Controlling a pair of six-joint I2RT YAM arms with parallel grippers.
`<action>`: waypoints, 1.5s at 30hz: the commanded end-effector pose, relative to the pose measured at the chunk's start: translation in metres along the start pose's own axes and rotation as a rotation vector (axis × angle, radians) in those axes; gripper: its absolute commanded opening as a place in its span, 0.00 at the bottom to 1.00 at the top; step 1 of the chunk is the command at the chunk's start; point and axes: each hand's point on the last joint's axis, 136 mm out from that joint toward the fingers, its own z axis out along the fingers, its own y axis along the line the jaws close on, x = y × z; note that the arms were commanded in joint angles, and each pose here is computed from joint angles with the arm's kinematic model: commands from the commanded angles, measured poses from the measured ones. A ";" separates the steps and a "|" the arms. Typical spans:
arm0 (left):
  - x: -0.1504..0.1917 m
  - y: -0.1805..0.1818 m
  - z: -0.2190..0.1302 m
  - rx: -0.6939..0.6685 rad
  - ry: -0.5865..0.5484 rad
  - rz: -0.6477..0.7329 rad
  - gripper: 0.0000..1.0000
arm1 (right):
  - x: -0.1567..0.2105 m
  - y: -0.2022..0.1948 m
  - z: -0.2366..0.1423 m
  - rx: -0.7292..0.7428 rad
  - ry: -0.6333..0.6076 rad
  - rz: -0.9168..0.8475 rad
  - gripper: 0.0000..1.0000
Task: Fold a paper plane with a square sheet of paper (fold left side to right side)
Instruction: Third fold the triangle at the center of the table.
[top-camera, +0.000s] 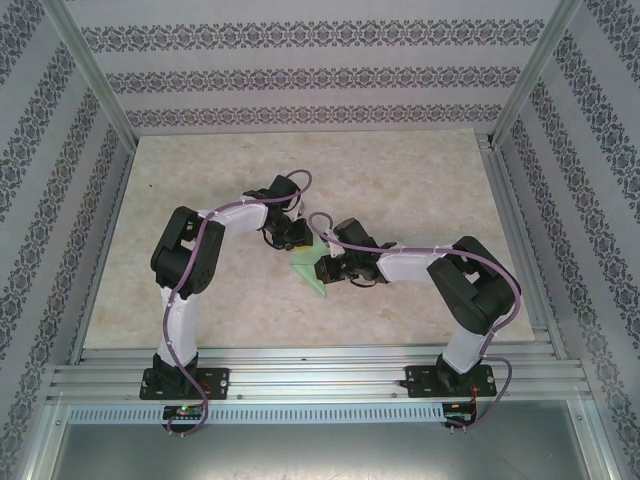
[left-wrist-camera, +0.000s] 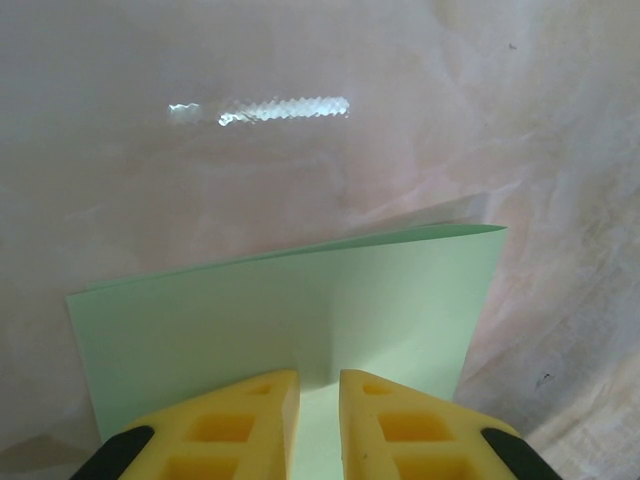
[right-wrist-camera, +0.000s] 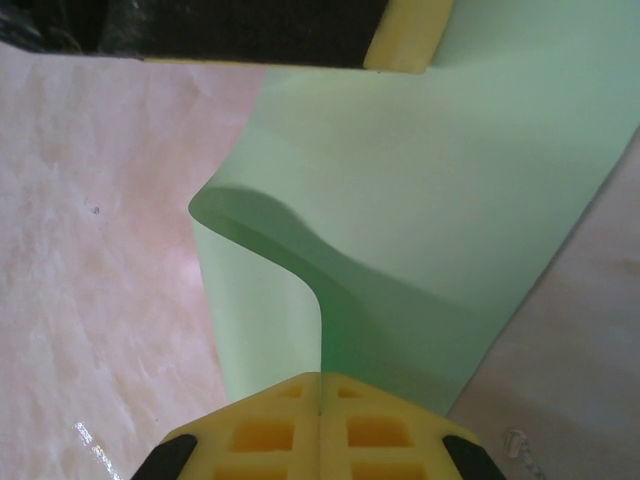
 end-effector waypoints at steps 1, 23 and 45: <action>0.016 0.013 0.021 -0.062 0.062 0.017 0.21 | 0.000 -0.001 0.002 -0.010 0.005 0.022 0.00; 0.018 0.015 0.024 -0.061 0.066 0.013 0.21 | 0.009 -0.009 0.009 0.017 0.062 0.093 0.00; -0.008 -0.028 -0.038 0.040 -0.033 0.069 0.33 | 0.049 -0.025 0.022 0.075 0.220 0.181 0.00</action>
